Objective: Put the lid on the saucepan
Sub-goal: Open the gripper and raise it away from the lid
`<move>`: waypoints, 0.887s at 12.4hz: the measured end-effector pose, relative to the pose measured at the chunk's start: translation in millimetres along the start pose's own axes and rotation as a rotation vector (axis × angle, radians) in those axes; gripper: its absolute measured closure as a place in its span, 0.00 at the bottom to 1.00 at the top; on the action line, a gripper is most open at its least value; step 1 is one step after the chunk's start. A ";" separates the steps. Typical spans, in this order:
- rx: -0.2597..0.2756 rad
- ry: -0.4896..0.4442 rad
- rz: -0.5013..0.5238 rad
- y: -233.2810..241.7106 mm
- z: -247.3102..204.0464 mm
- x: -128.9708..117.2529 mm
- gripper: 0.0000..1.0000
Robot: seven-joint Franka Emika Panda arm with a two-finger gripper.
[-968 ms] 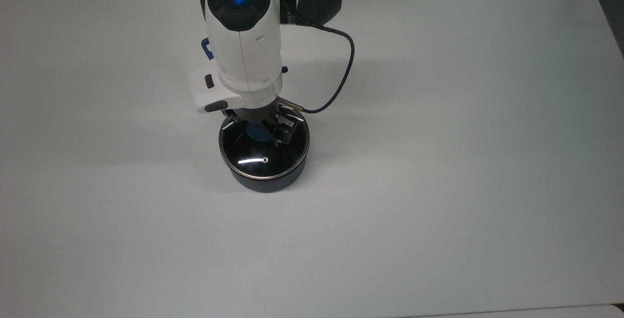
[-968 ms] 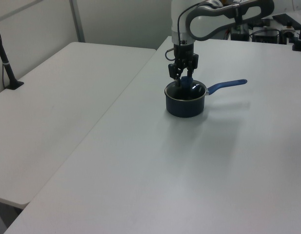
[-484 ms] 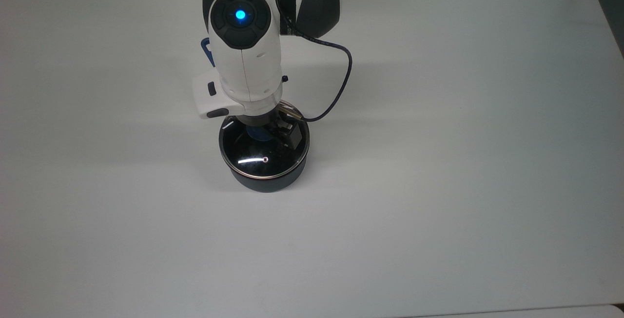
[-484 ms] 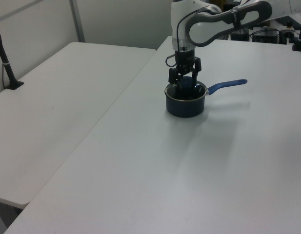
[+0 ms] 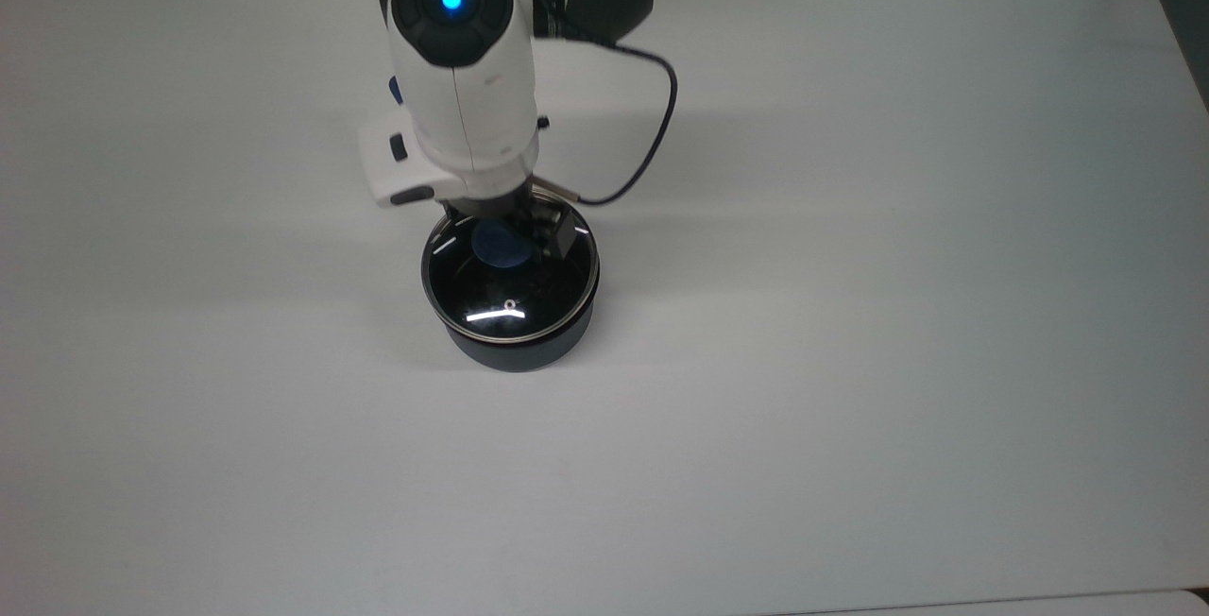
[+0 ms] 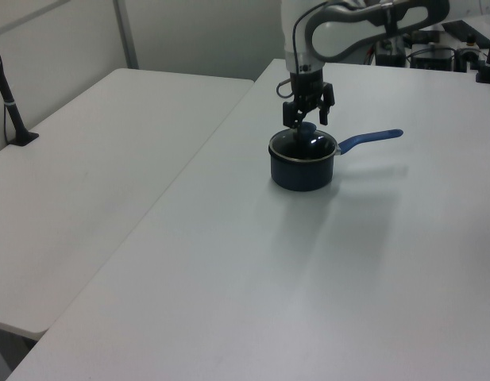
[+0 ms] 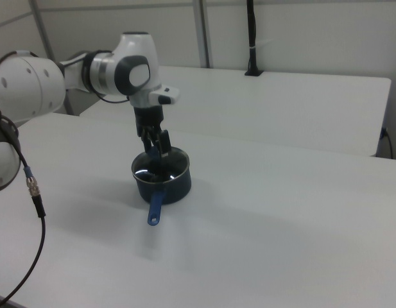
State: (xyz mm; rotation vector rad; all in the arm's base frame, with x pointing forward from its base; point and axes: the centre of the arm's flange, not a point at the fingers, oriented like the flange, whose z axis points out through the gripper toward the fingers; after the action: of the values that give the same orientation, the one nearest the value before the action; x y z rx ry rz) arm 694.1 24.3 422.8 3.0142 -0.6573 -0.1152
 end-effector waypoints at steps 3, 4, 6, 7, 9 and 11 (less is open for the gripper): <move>-0.017 -0.037 -0.125 17.5 -47.8 -25.3 0.00; -0.014 -0.030 -0.159 24.3 -63.1 -33.1 0.00; -0.014 -0.032 -0.197 31.6 -73.5 -44.2 0.00; -0.016 -0.041 -0.238 32.8 -70.7 -47.0 0.00; -0.017 -0.051 -0.309 40.3 -71.4 -55.0 0.00; -0.009 -0.038 -0.368 62.6 -87.1 -64.3 0.00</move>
State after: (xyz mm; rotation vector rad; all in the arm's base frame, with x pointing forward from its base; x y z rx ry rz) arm 617.3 -2.5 517.7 3.0939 -0.0966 -0.1886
